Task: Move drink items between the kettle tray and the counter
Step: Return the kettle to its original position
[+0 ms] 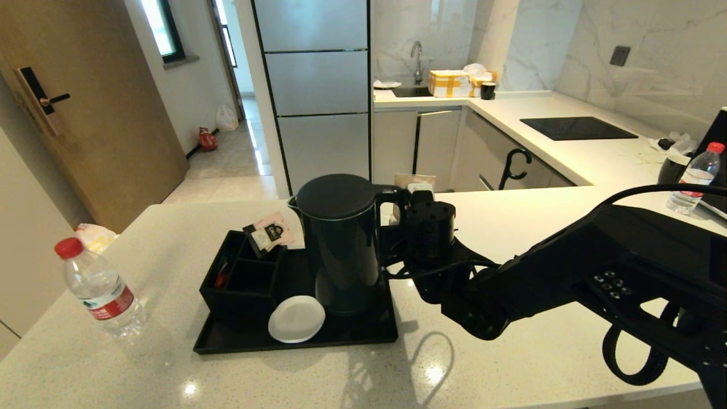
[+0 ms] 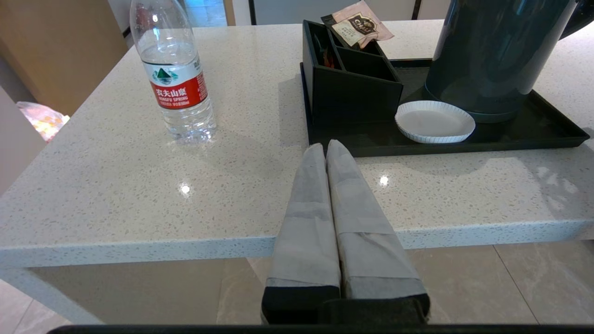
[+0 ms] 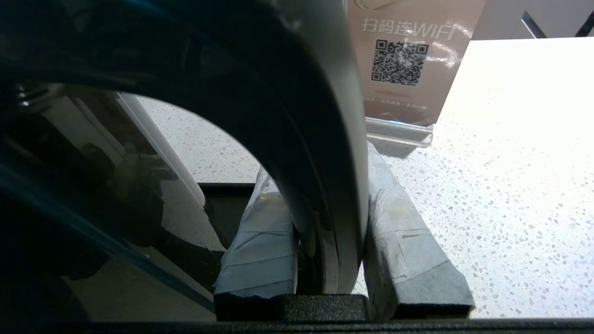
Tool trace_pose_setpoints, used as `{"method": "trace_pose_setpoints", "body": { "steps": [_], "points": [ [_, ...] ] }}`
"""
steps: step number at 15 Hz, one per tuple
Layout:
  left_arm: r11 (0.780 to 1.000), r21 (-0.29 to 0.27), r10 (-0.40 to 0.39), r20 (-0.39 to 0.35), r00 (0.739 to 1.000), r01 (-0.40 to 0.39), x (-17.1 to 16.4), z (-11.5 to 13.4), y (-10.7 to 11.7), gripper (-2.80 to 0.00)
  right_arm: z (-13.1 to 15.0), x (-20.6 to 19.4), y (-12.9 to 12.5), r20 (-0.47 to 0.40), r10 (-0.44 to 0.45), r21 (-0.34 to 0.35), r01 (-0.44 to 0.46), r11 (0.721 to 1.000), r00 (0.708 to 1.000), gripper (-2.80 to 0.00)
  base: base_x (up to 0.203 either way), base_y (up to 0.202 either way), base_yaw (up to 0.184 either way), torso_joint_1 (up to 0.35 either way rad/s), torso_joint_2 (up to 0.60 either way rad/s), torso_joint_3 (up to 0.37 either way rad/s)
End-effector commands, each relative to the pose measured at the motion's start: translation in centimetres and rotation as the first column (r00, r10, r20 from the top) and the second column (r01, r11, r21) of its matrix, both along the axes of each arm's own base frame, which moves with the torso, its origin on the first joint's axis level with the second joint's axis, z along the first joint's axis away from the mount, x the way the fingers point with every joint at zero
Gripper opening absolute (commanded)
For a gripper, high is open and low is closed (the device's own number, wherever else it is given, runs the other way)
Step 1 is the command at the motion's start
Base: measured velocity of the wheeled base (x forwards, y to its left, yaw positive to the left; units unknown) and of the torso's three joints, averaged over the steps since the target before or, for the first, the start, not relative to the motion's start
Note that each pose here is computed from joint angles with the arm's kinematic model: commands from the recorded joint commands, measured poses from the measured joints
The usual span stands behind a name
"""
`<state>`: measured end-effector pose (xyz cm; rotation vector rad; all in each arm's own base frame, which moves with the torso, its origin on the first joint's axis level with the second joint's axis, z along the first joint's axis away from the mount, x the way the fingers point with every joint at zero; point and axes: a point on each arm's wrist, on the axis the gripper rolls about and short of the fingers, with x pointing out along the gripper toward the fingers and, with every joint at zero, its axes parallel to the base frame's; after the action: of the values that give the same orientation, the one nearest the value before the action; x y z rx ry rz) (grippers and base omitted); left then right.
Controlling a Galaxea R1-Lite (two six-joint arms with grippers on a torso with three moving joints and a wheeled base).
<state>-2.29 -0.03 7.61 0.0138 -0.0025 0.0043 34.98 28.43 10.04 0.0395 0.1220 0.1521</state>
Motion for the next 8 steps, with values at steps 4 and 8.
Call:
{"method": "trace_pose_setpoints", "body": {
  "steps": [4, 8],
  "points": [
    [1.0, 0.0, 0.0, 0.002, 1.0, 0.0, -0.01, -0.01, 0.0, -2.8, -0.54, 0.05, 0.05, -0.006, -0.002, -0.005, 0.002, 1.0, 1.0, -2.8, 0.0, 0.0, 0.0, 0.0, 0.0, 0.0],
    [1.0, 0.0, 0.0, -0.001, 1.0, 0.0, 0.0, -0.02, 0.0, -2.8, -1.33, 0.46, -0.35, -0.027, -0.023, -0.028, 0.022, 0.999, 0.999, -2.8, 0.0, 0.0, 0.0, 0.0, 0.0, 0.0]
  ]
}}
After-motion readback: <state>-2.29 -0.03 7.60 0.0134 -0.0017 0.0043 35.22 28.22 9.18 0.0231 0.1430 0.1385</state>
